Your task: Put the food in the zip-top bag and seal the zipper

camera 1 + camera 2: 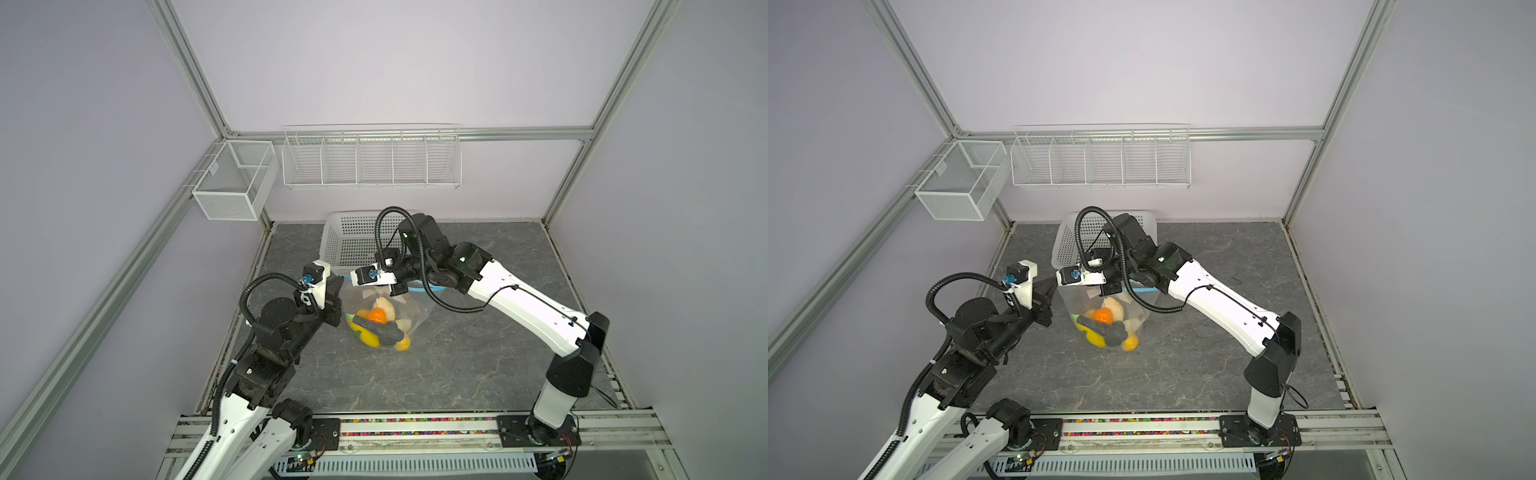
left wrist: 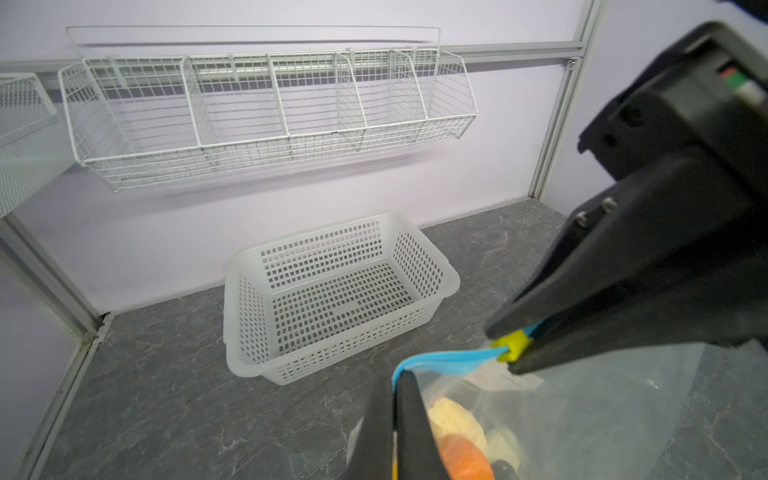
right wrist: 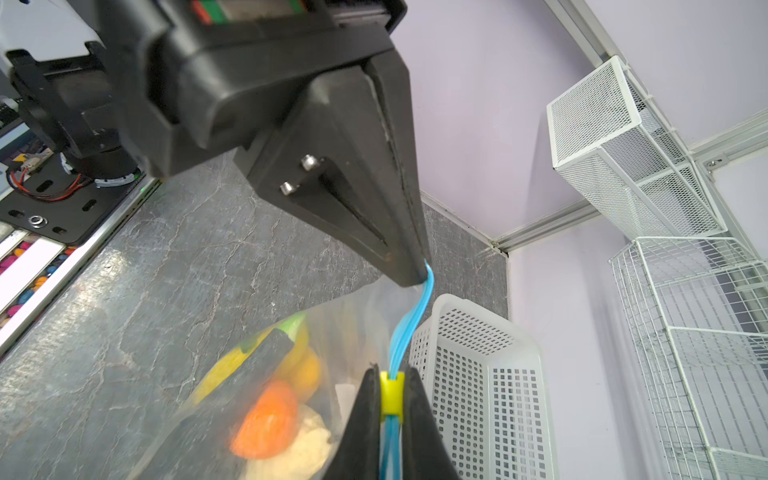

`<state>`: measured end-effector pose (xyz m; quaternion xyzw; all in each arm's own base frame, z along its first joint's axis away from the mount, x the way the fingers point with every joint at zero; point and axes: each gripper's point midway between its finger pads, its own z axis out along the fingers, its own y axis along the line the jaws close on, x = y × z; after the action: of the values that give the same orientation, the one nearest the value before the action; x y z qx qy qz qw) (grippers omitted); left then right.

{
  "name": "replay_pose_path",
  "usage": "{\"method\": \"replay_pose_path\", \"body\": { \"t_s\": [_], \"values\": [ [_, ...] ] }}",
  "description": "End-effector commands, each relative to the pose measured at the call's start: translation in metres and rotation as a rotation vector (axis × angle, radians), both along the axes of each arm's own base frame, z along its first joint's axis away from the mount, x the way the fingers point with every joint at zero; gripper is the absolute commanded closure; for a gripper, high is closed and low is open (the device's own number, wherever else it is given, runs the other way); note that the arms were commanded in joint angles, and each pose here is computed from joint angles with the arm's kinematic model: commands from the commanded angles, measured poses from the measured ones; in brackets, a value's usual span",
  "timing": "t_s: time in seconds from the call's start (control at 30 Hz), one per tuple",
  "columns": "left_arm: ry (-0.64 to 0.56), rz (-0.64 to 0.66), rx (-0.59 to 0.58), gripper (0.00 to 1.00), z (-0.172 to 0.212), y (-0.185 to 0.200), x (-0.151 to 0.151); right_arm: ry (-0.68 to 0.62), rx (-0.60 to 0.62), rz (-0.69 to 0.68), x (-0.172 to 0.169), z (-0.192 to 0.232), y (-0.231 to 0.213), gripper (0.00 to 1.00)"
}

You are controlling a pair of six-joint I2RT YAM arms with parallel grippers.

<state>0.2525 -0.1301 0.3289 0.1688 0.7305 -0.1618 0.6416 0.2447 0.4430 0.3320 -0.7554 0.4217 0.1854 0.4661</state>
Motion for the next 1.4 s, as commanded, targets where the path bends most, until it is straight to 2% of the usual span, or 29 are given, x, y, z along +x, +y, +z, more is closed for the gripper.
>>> {"method": "replay_pose_path", "body": {
  "t_s": [0.0,0.17,0.53,0.77,1.37],
  "values": [
    [0.021,0.190,-0.059,1.00,0.008,0.032,0.010,0.012,-0.024,0.013,-0.008,0.002,-0.008,0.94],
    [0.043,0.319,-0.107,1.00,0.004,0.054,0.010,0.013,-0.035,0.004,-0.013,-0.001,-0.017,0.94],
    [0.070,0.473,-0.167,1.00,0.001,0.083,0.003,-0.005,-0.032,-0.039,-0.011,0.000,-0.034,0.94],
    [0.079,0.523,-0.197,1.00,0.001,0.092,0.001,-0.001,-0.025,-0.059,-0.005,0.001,-0.042,0.94],
    [0.115,0.605,-0.185,1.00,-0.008,0.103,0.003,-0.008,-0.010,-0.144,0.012,0.004,-0.070,0.94]
  ]
}}
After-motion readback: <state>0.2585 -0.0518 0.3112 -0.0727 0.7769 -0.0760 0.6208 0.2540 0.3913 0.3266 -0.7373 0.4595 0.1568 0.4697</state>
